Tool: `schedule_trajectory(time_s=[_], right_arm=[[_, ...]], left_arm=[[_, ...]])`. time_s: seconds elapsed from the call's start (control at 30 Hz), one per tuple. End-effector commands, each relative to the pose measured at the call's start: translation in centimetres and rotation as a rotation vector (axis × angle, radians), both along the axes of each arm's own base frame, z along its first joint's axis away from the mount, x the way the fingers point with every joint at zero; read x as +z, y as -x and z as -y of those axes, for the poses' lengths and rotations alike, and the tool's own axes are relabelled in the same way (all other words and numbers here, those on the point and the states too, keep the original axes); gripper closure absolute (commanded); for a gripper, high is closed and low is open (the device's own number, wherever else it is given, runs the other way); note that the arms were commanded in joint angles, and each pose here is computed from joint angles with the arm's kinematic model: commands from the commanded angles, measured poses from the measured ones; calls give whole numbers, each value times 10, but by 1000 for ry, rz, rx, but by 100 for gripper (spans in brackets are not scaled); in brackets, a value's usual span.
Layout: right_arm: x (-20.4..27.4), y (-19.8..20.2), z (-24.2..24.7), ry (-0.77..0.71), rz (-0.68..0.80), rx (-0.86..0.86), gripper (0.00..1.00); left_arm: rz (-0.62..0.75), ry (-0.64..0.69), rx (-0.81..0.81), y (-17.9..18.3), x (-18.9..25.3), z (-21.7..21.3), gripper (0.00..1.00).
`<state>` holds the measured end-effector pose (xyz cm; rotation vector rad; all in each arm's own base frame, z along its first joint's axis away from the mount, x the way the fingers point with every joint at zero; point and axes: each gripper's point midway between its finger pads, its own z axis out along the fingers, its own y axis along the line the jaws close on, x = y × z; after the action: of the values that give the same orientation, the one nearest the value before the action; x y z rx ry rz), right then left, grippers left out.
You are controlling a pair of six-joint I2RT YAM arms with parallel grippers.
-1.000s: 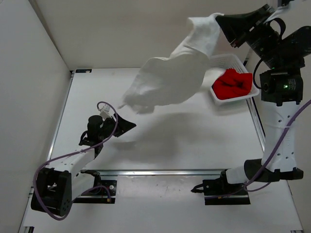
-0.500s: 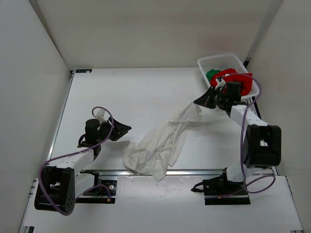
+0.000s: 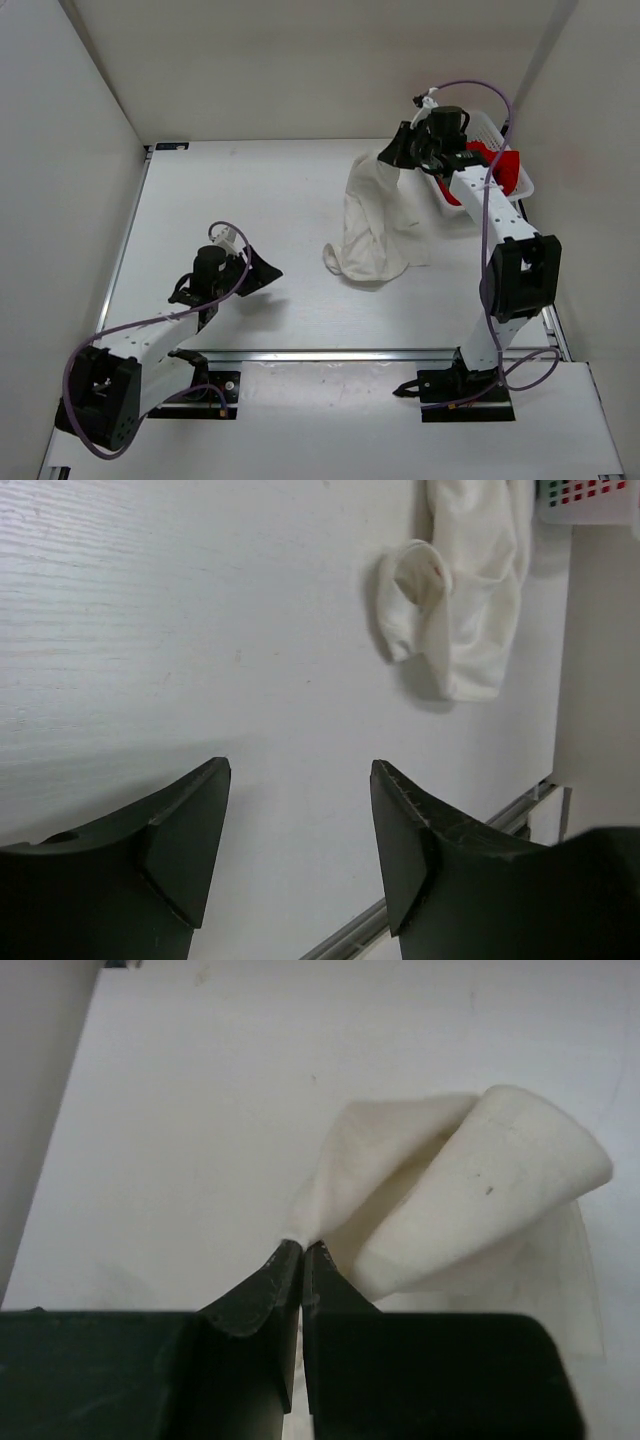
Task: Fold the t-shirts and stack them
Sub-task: Move the tshirt to the center of the board, then flatten out the tshirt
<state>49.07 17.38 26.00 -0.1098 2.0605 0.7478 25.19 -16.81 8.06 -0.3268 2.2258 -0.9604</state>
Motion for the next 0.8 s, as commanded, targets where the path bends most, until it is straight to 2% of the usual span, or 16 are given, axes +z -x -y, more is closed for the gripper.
schedule_trajectory(time_s=[0.0,0.03,0.07,0.1,0.13,0.17,0.2,0.3,0.33,0.37,0.4,0.43,0.53,0.57,0.67,0.77], right_arm=[[-2,11,25,33,10,-78,99],[-5,10,26,52,-1,-84,93],[-7,7,24,82,-5,-77,82],[-12,3,26,154,-51,-114,65],[-14,-6,44,250,-83,-219,55],[-27,-1,50,339,-132,-252,37],[-25,4,38,389,-124,-244,32],[-14,47,19,381,-54,-249,31],[-52,77,0,392,-110,-190,31],[-62,97,-4,351,-101,-179,36],[-48,115,-33,275,-31,-91,50],[-85,143,-45,281,-91,-24,61],[-119,183,-83,266,-125,128,72],[-129,180,-84,302,-137,115,71],[-154,184,-106,380,-176,195,57],[-153,171,-117,448,-116,184,45]], left_arm=[[2,-54,15,-7,-6,2,31],[-1,-41,-25,-6,-5,12,31],[12,-29,-33,-8,-2,17,31],[2,-24,-62,-6,-4,25,34],[0,-27,-93,-4,-3,33,35],[5,-30,-116,-4,-1,40,35],[4,-36,-128,-4,-1,43,35],[-2,-24,-161,-10,3,52,36],[-5,-22,-145,-14,2,50,36],[-3,-13,-147,-16,3,52,37],[-11,-8,-155,-16,1,54,37],[-6,-2,-152,-19,2,53,39],[-33,19,-156,-13,-6,56,40],[-53,28,-143,-10,-11,52,41],[-70,56,-152,1,-17,48,43],[-66,54,-132,6,-19,41,44]])
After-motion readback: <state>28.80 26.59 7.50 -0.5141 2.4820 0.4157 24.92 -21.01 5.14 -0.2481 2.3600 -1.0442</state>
